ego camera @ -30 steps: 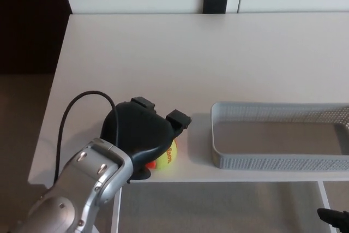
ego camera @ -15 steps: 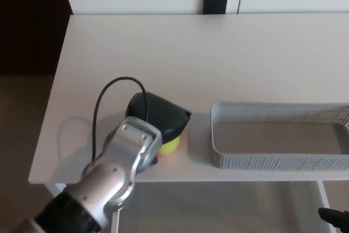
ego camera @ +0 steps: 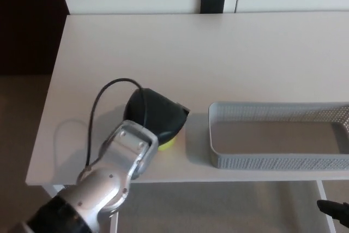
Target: The robot walk towards a table in front and uses its left hand to pickup a tennis ball on the left side and put it in a container on the right hand side
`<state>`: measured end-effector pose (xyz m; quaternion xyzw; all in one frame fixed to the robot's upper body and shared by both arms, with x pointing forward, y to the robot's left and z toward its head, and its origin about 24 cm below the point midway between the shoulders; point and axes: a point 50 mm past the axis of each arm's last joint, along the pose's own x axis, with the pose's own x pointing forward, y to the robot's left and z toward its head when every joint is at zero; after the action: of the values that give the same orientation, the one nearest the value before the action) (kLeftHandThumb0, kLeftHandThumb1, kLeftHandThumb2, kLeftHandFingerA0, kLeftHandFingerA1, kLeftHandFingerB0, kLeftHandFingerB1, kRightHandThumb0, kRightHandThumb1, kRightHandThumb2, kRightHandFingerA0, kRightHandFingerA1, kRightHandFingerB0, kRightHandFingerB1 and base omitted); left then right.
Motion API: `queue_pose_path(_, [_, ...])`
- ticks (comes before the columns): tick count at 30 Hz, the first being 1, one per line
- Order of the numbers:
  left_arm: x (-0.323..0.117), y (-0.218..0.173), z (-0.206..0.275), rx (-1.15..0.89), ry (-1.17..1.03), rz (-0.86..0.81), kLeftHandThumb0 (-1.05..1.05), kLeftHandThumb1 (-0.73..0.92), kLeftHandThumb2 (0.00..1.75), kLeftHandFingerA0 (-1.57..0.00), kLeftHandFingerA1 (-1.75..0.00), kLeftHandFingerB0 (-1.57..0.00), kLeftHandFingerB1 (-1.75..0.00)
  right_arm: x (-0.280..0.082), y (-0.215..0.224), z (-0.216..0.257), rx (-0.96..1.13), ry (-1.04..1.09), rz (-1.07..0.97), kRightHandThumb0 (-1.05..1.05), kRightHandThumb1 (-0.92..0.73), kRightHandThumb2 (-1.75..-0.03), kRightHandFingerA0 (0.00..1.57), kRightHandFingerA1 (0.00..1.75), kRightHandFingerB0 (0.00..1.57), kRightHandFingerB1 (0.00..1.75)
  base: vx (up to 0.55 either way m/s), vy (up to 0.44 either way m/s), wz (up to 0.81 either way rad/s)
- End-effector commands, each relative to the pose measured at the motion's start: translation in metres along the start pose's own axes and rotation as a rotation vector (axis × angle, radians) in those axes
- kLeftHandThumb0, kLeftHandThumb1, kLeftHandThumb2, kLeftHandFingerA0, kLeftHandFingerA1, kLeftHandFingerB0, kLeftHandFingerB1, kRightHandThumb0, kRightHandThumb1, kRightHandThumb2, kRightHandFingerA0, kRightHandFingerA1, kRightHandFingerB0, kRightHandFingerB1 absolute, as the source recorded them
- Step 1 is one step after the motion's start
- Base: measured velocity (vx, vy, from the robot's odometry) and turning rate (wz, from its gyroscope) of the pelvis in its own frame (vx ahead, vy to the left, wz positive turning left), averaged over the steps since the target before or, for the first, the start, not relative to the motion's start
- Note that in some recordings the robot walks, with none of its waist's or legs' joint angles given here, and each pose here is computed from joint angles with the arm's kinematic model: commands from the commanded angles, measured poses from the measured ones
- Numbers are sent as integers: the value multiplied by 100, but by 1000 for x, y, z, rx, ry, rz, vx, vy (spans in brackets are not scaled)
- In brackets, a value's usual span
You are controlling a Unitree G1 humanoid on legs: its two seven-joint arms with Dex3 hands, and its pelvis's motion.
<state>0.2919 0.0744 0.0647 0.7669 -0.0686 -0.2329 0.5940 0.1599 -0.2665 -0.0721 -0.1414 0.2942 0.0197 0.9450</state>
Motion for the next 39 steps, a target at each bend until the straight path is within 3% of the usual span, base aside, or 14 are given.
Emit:
queue_pose_path(1, [-17,41,-10,-246,-97,252,-25,89,69,-75,-161,-72,-74,-1,-5,-2,-22,7,0,-31,-58,-57,62,45,33,35,0,0,0])
queue_pose_path(4, [-26,69,-16,-298,-113,355,-31,84,66,-74,-167,-73,-72,-1,-5,-2,-27,10,-1,-32,-58,-57,63,45,33,35,0,0,0])
queue_pose_path(7, [-36,98,-17,-325,-148,486,-25,82,67,-82,-170,-62,-145,-1,-5,-4,-25,21,-4,-32,-58,-57,62,44,33,35,0,0,0])
queue_pose_path(8, [-40,108,-17,-323,-171,559,-25,82,67,-82,-170,-62,-145,-1,-5,-4,-19,26,-4,-32,-58,-57,62,44,33,35,0,0,0])
queue_pose_path(10, [-46,126,-12,-319,-202,602,-30,82,67,-85,-168,-76,-108,-1,-5,-7,-14,28,-1,-41,-46,-73,58,55,29,45,0,0,0])
queue_pose_path(13, [-47,132,-5,-319,-228,614,-28,81,69,-85,-174,-69,-131,-2,-5,-9,-14,36,-4,-40,-46,-73,58,56,30,45,0,0,0])
queue_pose_path(14, [-47,133,4,-315,-242,616,-24,75,69,-96,-173,-80,-57,-3,-5,-11,-33,44,-2,-41,-46,-75,56,55,28,45,0,0,0])
queue_pose_path(15, [-46,132,8,-316,-248,614,-31,57,99,-122,-134,-73,-70,-3,-5,-11,-36,48,-2,-34,-58,-57,61,43,34,35,0,0,0])
queue_pose_path(17, [-45,132,12,-318,-254,609,-31,57,99,-122,-134,-73,-70,-3,-4,-12,-38,53,-1,-34,-58,-57,61,43,34,35,0,0,0])
queue_pose_path(18, [-41,128,19,-317,-278,594,-28,78,63,-86,-175,-72,-119,-3,-4,-13,-38,51,-3,-34,-57,-57,61,44,34,35,0,0,0])
queue_pose_path(19, [-40,127,23,-317,-289,587,-28,78,63,-86,-175,-72,-119,-3,-4,-13,-38,50,-4,-34,-57,-57,61,44,34,35,0,0,0])
queue_pose_path(20, [-33,122,32,-330,-313,558,-32,78,66,-89,-173,-83,-56,-3,-3,-13,-33,58,-4,-34,-57,-57,63,44,34,35,0,0,0])
queue_pose_path(27, [-10,103,59,-309,-340,445,-32,79,67,-79,-149,-82,-53,-2,-1,-10,-29,46,2,-33,-57,-57,63,44,34,35,0,0,0])
queue_pose_path(39, [12,96,76,-313,-338,409,-28,77,65,-89,-166,-76,-52,7,1,2,-39,6,25,-32,-57,-57,63,45,37,36,0,0,0])
